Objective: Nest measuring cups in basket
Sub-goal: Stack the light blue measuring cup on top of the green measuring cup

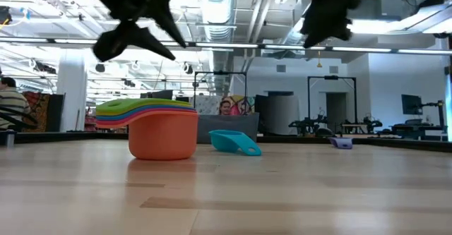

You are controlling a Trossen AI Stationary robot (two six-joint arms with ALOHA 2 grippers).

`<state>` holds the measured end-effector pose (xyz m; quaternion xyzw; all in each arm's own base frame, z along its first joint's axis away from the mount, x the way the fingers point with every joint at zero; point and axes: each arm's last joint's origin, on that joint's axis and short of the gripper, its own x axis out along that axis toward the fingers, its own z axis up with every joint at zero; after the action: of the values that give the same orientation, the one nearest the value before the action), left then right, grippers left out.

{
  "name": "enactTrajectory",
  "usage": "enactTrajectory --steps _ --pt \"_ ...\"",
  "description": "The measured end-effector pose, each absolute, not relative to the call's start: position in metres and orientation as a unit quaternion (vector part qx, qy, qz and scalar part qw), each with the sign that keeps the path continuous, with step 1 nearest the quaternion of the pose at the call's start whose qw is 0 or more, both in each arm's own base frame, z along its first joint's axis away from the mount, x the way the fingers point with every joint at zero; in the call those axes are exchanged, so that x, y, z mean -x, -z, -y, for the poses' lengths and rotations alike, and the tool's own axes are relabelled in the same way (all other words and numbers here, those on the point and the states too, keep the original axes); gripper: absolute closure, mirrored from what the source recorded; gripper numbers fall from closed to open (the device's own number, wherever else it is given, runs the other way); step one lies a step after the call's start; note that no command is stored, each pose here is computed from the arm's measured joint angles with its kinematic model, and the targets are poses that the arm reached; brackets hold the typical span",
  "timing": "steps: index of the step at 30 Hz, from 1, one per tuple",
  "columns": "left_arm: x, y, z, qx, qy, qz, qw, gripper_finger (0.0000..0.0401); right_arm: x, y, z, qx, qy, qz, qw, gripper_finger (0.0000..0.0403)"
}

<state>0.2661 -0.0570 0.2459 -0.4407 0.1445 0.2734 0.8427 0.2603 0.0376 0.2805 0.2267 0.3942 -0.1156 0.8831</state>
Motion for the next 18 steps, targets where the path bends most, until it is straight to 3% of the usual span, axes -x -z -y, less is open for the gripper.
enactTrajectory --steps 6,18 --pt "-0.290 -0.247 0.042 0.415 -0.299 -0.160 0.844 0.0283 -0.234 -0.274 -0.019 -0.239 0.125 -0.361 0.893 0.0220" --pt "-0.308 -0.239 -0.030 0.386 -0.313 -0.202 0.844 0.0283 -0.239 -0.282 0.011 -0.179 0.084 -0.349 0.916 0.0251"
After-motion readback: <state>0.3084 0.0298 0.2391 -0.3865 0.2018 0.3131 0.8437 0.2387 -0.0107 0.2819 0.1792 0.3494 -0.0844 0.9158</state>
